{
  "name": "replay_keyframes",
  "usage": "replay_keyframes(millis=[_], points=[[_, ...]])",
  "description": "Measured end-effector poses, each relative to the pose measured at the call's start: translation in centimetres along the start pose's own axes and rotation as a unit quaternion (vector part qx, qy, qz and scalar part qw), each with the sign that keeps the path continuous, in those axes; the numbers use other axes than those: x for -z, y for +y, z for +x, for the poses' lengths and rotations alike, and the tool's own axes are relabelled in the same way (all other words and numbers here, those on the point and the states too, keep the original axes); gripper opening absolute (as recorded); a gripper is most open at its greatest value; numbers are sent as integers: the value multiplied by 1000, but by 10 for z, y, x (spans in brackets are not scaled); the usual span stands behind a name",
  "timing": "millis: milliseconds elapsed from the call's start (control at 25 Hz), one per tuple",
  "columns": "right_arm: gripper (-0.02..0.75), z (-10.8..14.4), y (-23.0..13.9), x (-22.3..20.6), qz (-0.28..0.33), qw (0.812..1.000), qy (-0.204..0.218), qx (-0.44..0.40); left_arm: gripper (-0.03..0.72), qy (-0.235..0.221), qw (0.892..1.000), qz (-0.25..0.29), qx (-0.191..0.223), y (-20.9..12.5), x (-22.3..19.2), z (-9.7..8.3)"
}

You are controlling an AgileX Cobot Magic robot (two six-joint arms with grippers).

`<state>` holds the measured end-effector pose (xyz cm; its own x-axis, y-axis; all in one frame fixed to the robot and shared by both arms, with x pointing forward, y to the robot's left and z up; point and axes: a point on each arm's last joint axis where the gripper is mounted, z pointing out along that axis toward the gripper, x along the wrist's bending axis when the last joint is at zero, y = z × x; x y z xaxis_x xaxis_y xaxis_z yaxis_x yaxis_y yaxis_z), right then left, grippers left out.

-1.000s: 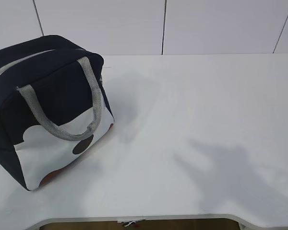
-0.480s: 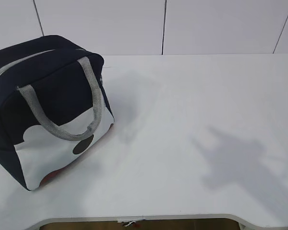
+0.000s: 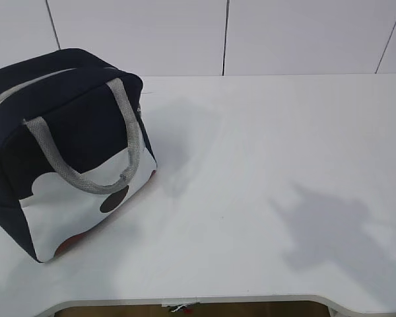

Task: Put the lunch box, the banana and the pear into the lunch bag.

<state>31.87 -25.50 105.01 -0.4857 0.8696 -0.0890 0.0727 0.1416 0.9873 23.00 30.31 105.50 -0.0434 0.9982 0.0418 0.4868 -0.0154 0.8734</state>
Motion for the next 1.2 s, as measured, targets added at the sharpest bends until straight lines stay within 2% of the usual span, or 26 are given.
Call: replay_keyframes(millis=[360,760,1000,1200], points=[[435,5,-1,1,10,999,28,-25,243,0,1000,0,0,0,0,0],[435,6,0,4,2,999,33,-21,243,0,1000,0,0,0,0,0],[435,10,0,4,0,998,57,-14,243,0,1000,0,0,0,0,0],[435,10,0,4,0,998,58,-15,243,0,1000,0,0,0,0,0]])
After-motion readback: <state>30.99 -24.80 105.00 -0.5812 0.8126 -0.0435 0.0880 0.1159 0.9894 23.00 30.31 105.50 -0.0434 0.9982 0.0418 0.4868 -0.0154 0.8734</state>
